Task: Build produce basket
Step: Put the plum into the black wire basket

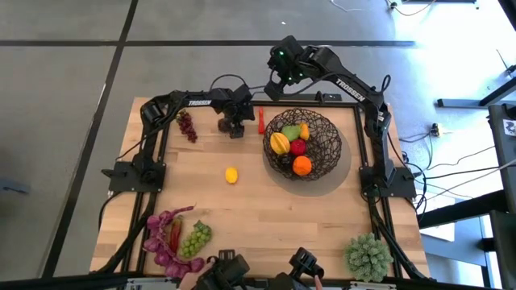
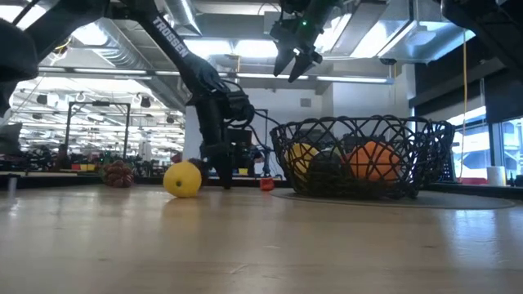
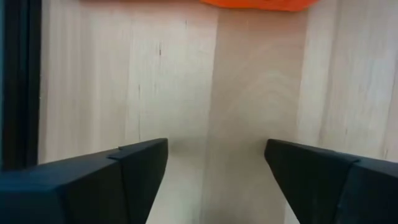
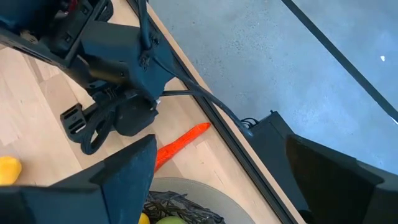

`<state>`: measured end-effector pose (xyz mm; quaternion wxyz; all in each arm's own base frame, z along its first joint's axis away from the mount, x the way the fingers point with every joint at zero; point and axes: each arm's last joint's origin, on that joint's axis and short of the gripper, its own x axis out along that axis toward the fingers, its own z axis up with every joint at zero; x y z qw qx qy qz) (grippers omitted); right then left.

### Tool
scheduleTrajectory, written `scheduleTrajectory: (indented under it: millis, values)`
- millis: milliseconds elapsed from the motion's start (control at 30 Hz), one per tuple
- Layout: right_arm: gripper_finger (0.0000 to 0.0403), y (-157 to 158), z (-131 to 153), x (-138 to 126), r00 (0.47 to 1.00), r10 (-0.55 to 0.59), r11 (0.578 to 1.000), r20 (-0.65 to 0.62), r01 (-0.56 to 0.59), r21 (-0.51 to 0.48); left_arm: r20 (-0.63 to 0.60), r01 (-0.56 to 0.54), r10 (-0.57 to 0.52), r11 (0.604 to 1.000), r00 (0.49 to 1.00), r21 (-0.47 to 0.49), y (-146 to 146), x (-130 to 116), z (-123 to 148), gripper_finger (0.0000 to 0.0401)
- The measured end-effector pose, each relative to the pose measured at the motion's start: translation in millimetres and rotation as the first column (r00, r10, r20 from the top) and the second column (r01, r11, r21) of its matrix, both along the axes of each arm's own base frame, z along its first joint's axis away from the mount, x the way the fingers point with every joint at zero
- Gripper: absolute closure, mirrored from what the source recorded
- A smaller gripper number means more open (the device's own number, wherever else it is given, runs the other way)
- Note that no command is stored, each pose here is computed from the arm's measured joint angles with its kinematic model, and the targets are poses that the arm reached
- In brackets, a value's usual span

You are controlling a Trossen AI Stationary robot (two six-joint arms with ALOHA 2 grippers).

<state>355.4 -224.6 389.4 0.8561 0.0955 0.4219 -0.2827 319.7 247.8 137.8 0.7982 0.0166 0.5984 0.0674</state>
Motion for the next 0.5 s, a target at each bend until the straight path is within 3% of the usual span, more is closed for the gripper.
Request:
scheduleTrajectory:
  millis: [200,333,500]
  values:
    - [0.0059,0.0,0.0,0.0,1.0,0.0,1.0,0.0,0.0,0.0,0.024,0.005,-0.005,1.0,1.0,0.004,0.3,1.0,4.0,0.014]
    - [0.0059,0.0,0.0,0.0,1.0,-0.001,1.0,0.001,0.001,0.0,0.043,-0.001,0.001,1.0,0.999,0.009,-0.6,0.2,25.3,0.014]
    - [0.0059,-0.1,0.0,0.0,1.0,-0.002,1.0,0.002,0.002,0.001,0.068,-0.147,0.149,0.988,0.987,-0.039,-1.9,-14.8,66.2,0.014]
